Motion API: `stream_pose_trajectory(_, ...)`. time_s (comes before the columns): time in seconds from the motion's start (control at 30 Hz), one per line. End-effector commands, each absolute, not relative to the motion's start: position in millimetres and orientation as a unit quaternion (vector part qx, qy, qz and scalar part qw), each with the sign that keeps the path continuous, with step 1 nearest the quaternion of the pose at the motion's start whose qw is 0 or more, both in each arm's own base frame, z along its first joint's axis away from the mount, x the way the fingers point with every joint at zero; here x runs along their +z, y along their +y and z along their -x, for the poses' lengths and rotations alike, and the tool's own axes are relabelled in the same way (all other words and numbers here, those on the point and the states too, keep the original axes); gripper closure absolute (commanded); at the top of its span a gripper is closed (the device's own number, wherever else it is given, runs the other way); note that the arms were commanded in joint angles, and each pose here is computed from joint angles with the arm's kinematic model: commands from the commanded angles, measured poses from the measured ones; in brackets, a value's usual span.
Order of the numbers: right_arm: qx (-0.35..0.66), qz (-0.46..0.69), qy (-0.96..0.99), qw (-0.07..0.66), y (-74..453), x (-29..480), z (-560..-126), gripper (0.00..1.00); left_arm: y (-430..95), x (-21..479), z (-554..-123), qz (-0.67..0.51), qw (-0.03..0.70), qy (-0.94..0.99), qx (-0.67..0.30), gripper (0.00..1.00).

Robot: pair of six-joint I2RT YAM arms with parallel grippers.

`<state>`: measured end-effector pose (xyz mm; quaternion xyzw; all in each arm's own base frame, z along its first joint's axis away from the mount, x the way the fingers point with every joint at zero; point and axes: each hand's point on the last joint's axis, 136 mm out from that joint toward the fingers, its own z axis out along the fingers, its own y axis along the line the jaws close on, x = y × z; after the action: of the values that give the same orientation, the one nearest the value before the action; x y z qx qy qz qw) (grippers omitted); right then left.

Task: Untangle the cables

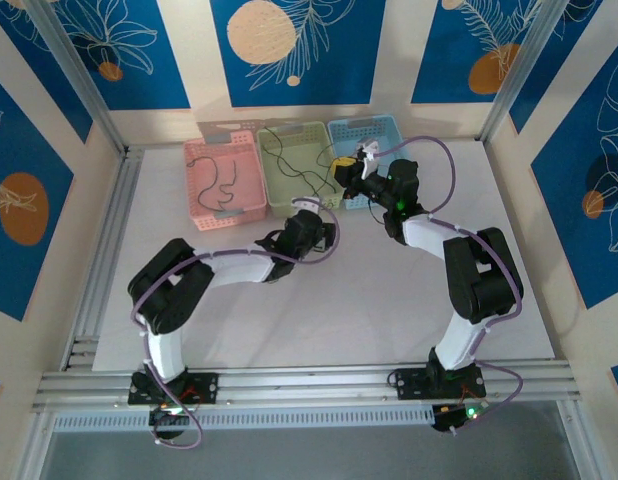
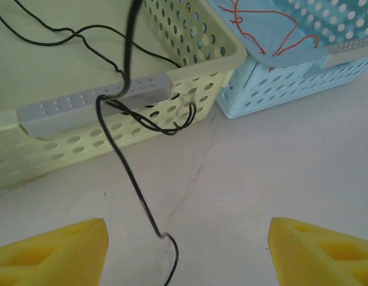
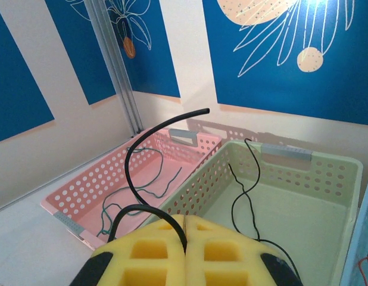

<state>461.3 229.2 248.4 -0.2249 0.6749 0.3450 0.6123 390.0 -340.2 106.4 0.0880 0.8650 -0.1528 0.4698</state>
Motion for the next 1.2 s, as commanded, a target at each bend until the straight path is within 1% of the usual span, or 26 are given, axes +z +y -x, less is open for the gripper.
stream_pose_trajectory(0.0, 0.346, 0.23, 0.666, 0.619, 232, 257, -463, 1.0, -336, 92, -397, -0.112, 0.46, 0.874, -0.111, 0.31)
stream_pose_trajectory(0.07, 0.346, 0.229, 0.666, 0.62, 231, 257, -463, 1.0, -338, 90, -401, -0.117, 0.462, 0.872, -0.111, 0.38)
stream_pose_trajectory(0.2, 0.347, 0.23, 0.663, 0.622, 230, 259, -462, 1.0, -346, 91, -408, -0.135, 0.471, 0.862, -0.129, 0.59)
stream_pose_trajectory(0.23, 0.348, 0.231, 0.663, 0.622, 231, 258, -461, 1.0, -348, 93, -409, -0.141, 0.475, 0.859, -0.131, 0.68)
stream_pose_trajectory(0.3, 0.346, 0.229, 0.664, 0.622, 229, 258, -462, 1.0, -348, 95, -409, -0.147, 0.479, 0.856, -0.129, 0.91)
stream_pose_trajectory(0.33, 0.345, 0.227, 0.664, 0.623, 228, 259, -462, 1.0, -346, 94, -408, -0.148, 0.479, 0.856, -0.127, 1.0)
stream_pose_trajectory(0.53, 0.337, 0.205, 0.668, 0.631, 211, 261, -467, 1.0, -325, 106, -391, -0.153, 0.497, 0.845, -0.121, 1.0)
stream_pose_trajectory(0.67, 0.307, 0.162, 0.684, 0.642, 188, 259, -478, 1.0, -301, 117, -371, -0.165, 0.5, 0.843, -0.11, 1.0)
stream_pose_trajectory(0.83, 0.25, 0.071, 0.717, 0.646, 140, 247, -495, 1.0, -260, 137, -340, -0.173, 0.512, 0.837, -0.09, 1.0)
stream_pose_trajectory(0.97, 0.192, -0.036, 0.75, 0.632, 84, 226, -506, 1.0, -211, 155, -317, -0.158, 0.528, 0.833, -0.052, 1.0)
stream_pose_trajectory(1.07, 0.163, -0.106, 0.764, 0.615, 48, 209, -507, 1.0, -182, 180, -301, -0.124, 0.583, 0.8, -0.075, 1.0)
stream_pose_trajectory(1.17, 0.152, -0.143, 0.766, 0.608, 27, 201, -505, 1.0, -158, 196, -296, -0.09, 0.586, 0.8, -0.095, 1.0)
